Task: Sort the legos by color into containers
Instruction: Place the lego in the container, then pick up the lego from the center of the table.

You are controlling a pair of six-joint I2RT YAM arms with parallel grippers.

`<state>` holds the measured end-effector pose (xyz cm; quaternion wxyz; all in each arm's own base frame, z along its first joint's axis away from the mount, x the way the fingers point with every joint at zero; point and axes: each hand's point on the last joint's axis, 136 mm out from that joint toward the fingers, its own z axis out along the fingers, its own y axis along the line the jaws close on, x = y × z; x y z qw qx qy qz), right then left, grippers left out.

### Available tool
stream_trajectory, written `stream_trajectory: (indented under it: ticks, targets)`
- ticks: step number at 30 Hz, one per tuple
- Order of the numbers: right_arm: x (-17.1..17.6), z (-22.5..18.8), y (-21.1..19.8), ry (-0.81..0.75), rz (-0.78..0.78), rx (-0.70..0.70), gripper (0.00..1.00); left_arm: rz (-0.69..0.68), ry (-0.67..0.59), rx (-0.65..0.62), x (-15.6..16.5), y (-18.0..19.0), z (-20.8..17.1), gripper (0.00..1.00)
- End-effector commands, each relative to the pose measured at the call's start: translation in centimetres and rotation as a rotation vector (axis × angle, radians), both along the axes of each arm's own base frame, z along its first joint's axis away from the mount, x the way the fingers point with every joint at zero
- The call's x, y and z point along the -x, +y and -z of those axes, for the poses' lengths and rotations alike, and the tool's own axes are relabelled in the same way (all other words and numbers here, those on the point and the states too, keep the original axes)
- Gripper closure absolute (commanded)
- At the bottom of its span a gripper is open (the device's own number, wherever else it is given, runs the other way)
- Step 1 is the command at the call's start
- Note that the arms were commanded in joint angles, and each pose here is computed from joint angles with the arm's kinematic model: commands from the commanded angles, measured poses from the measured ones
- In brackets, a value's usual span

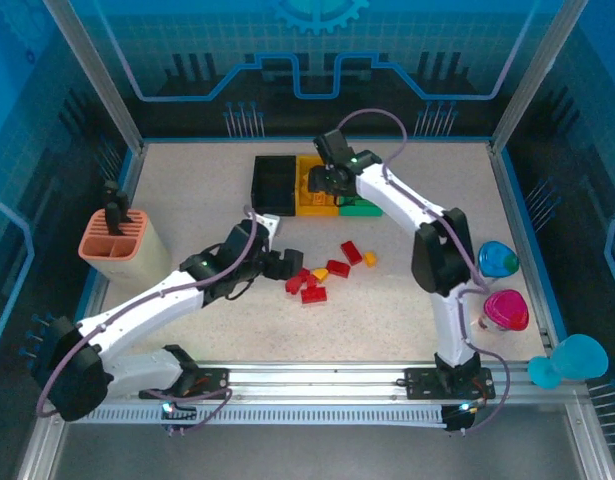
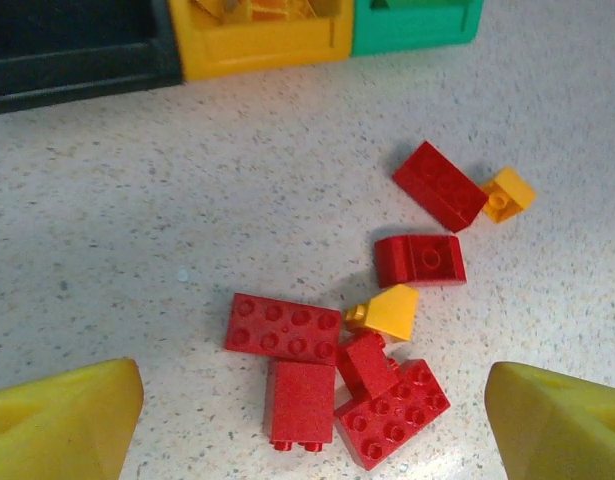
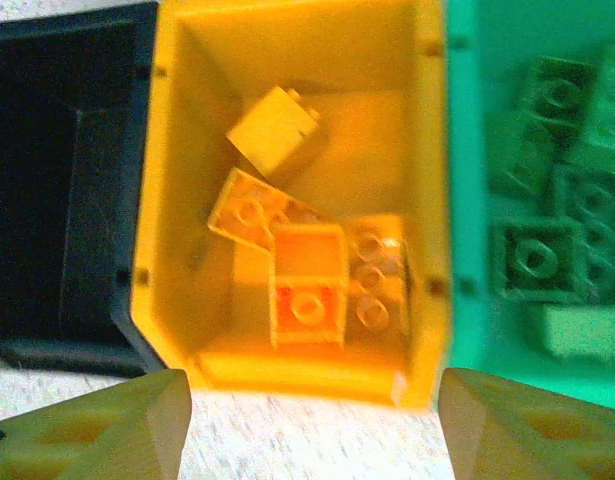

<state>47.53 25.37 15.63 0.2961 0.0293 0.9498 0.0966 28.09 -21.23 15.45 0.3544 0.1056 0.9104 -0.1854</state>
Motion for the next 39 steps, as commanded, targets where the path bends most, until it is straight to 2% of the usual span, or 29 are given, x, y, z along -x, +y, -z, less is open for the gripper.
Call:
stream_trajectory:
  ticks: [1, 9, 14, 18, 28, 39]
  targets:
    - [1.1, -4.8, -1.1, -0.134, 0.010, -0.063, 0.33, 0.122, 0.024, -0.037, 0.5, -2.5, -0.1, 0.11]
    - [5.1, -3.8, -5.4, -0.123, 0.050, -0.110, 0.33, 0.281, 0.136, -0.125, 1.3, -6.9, 3.3, 0.21]
    - [6.9, -2.7, -7.6, -0.107, 0.078, -0.129, 0.33, 0.336, 0.163, -0.329, 0.5, -7.9, 6.5, 0.24]
    - [8.0, -1.8, -9.1, -0.095, 0.101, -0.139, 0.33, 0.357, 0.181, -0.424, -0.5, -8.3, 8.5, 0.27]
    - [9.6, 0.5, -11.2, -0.061, 0.145, -0.161, 0.34, 0.377, 0.205, -0.522, -2.3, -8.9, 11.1, 0.30]
    - [10.5, 1.7, -12.2, -0.041, 0.167, -0.165, 0.35, 0.381, 0.249, -0.596, -2.5, -8.2, 12.8, 0.35]
